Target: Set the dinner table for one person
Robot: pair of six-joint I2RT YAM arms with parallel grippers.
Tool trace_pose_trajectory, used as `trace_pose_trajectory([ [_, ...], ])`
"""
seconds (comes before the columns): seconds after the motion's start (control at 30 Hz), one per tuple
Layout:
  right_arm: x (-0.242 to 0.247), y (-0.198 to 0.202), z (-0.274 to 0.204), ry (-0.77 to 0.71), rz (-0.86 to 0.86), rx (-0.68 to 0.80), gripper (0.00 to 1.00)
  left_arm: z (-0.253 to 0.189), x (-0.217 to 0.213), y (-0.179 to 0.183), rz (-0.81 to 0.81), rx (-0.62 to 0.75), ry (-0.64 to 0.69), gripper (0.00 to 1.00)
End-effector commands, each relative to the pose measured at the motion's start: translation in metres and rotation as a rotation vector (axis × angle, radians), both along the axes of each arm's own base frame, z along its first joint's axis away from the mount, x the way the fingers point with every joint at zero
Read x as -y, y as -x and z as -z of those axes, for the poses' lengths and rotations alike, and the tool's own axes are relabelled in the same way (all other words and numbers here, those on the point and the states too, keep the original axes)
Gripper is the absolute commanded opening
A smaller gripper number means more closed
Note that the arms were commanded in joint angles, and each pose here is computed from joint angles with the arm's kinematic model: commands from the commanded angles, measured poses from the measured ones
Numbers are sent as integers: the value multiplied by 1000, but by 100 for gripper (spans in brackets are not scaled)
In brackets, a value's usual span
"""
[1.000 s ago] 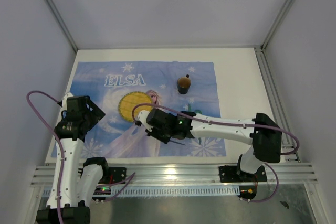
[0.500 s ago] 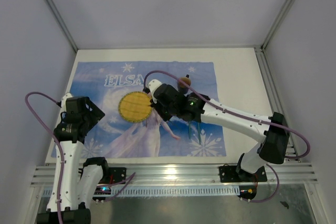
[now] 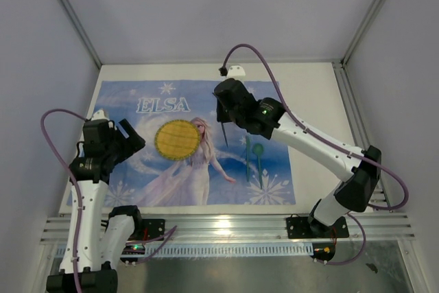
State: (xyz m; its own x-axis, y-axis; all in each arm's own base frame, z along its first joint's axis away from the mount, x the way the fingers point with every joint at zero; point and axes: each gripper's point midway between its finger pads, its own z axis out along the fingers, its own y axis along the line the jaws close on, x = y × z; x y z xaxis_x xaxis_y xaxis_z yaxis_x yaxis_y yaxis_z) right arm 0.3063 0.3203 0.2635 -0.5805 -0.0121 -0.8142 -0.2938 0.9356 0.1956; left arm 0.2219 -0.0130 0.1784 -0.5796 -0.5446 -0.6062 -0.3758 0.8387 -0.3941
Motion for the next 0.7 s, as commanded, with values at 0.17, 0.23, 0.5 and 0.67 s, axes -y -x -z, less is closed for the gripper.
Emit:
trace_pose_trajectory([
  [0.17, 11, -34, -21, -193, 335, -5, 5, -63, 2, -40, -46, 262, 55, 79],
  [0.23, 4, -41, -23, -207, 335, -15, 5, -85, 17, -47, 26, 360, 110, 80],
  [0.5, -20, -67, -25, -257, 283, -83, 6, -118, 66, -50, 434, 479, 68, 81],
  [0.67, -38, -80, -19, -230, 219, -142, 6, -112, 87, -46, 568, 458, 106, 80],
])
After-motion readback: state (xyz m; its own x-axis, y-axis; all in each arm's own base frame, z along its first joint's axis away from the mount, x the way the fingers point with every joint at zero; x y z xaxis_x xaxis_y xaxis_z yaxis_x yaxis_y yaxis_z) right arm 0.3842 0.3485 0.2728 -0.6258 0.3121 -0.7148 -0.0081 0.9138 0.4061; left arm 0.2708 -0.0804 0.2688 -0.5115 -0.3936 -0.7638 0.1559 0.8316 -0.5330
